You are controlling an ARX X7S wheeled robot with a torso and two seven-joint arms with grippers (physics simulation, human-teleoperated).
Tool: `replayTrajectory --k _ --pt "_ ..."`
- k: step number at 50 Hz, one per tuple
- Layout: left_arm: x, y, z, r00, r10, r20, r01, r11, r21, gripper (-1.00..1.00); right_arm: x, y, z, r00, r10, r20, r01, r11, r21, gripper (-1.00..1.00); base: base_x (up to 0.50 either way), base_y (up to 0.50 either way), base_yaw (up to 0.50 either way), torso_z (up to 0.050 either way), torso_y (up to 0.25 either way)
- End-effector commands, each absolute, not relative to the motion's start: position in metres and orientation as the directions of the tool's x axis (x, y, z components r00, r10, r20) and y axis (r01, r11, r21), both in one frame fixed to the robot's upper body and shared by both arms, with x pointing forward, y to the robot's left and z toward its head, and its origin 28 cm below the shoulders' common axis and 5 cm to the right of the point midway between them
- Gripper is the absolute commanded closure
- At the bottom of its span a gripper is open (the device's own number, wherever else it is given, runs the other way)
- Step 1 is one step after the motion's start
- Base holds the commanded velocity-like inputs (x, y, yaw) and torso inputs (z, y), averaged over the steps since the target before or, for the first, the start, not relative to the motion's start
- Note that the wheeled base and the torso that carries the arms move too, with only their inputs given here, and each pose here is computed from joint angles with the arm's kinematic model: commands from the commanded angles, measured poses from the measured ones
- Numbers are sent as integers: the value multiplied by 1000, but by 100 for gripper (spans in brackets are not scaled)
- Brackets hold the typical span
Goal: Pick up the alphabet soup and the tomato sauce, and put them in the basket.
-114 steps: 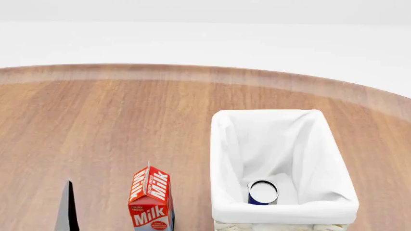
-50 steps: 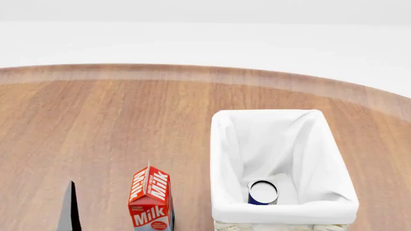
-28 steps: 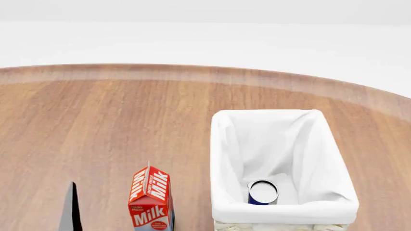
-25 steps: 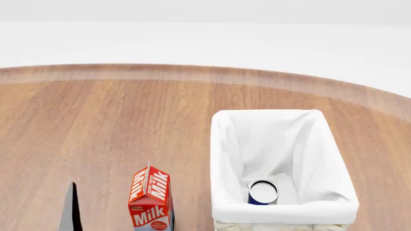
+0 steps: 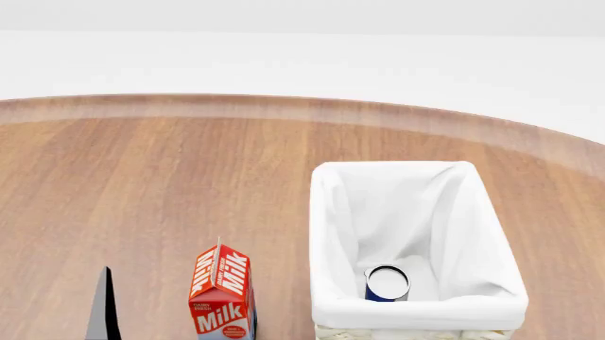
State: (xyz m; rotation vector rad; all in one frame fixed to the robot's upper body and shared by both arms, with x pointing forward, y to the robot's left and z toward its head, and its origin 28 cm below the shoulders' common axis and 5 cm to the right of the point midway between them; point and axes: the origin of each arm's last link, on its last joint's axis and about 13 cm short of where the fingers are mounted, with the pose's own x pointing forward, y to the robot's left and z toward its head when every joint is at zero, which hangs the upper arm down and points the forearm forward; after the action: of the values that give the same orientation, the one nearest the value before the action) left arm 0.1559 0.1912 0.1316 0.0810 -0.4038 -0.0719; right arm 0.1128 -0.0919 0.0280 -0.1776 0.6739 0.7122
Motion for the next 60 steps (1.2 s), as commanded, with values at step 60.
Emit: replayTrajectory --k 60 --pt "155 191 133 916 -85 393 54 995 89 -100 161 -118 191 925 379 -33 -380 913 -149 100 0 0 0 0 0"
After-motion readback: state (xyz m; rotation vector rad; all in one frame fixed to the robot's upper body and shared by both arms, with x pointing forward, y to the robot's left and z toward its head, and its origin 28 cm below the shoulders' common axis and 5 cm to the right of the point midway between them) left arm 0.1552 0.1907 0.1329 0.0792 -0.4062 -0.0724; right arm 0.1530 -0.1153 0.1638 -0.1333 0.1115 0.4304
